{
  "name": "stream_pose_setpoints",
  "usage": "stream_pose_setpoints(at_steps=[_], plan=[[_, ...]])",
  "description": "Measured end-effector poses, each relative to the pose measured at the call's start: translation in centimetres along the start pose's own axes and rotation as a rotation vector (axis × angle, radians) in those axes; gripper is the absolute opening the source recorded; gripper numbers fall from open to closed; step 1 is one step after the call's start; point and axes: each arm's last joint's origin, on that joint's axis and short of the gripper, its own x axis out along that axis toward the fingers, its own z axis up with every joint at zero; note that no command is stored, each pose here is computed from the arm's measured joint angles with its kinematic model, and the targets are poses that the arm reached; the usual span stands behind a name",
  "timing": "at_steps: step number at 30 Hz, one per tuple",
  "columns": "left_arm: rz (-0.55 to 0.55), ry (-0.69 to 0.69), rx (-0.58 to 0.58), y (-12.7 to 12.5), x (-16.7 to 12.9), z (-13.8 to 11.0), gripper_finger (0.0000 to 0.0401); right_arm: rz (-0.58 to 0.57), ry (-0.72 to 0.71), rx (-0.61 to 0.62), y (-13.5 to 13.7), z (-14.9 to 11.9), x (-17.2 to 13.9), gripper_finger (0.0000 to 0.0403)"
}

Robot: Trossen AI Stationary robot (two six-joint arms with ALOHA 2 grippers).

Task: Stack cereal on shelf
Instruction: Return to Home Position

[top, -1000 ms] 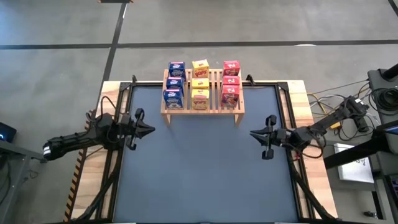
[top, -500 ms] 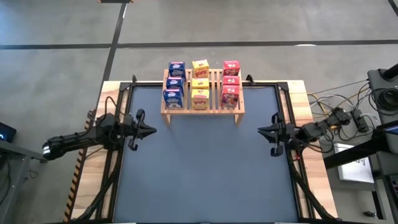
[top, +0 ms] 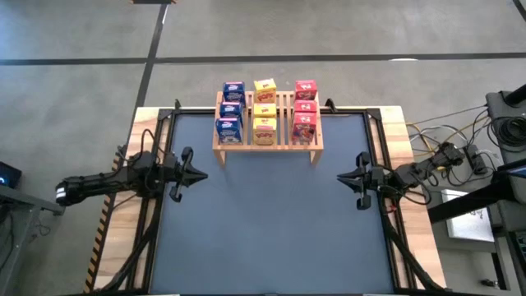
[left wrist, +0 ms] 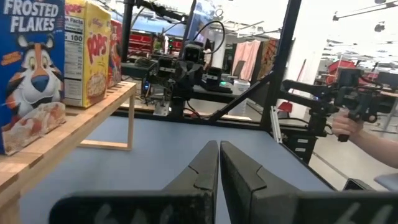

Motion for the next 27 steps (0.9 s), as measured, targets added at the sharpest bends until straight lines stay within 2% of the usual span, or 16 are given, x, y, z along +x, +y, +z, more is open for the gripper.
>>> stream_pose_setpoints(at_steps=[11,19,24,27], plan=[[-0.053,0.046,0.014,-0.52,0.37,-0.45,0.0,-0.007,0.002,-0.004,-0.02,-0.02,0.01,0.0032],[-0.061,0.049,0.048,-0.52,0.4,-0.47,0.0,-0.196,0.029,0.056,-0.53,-0.27,-0.02,0.0033],[-0.043,0.059,0.037,-0.45,0.44,-0.58,0.0,-0.204,0.047,0.078,-0.46,-0.48,0.1,0.0034],[-0.043,0.062,0.036,-0.44,0.48,-0.61,0.0,-0.203,0.063,0.024,-0.41,-0.59,0.17,0.0034]])
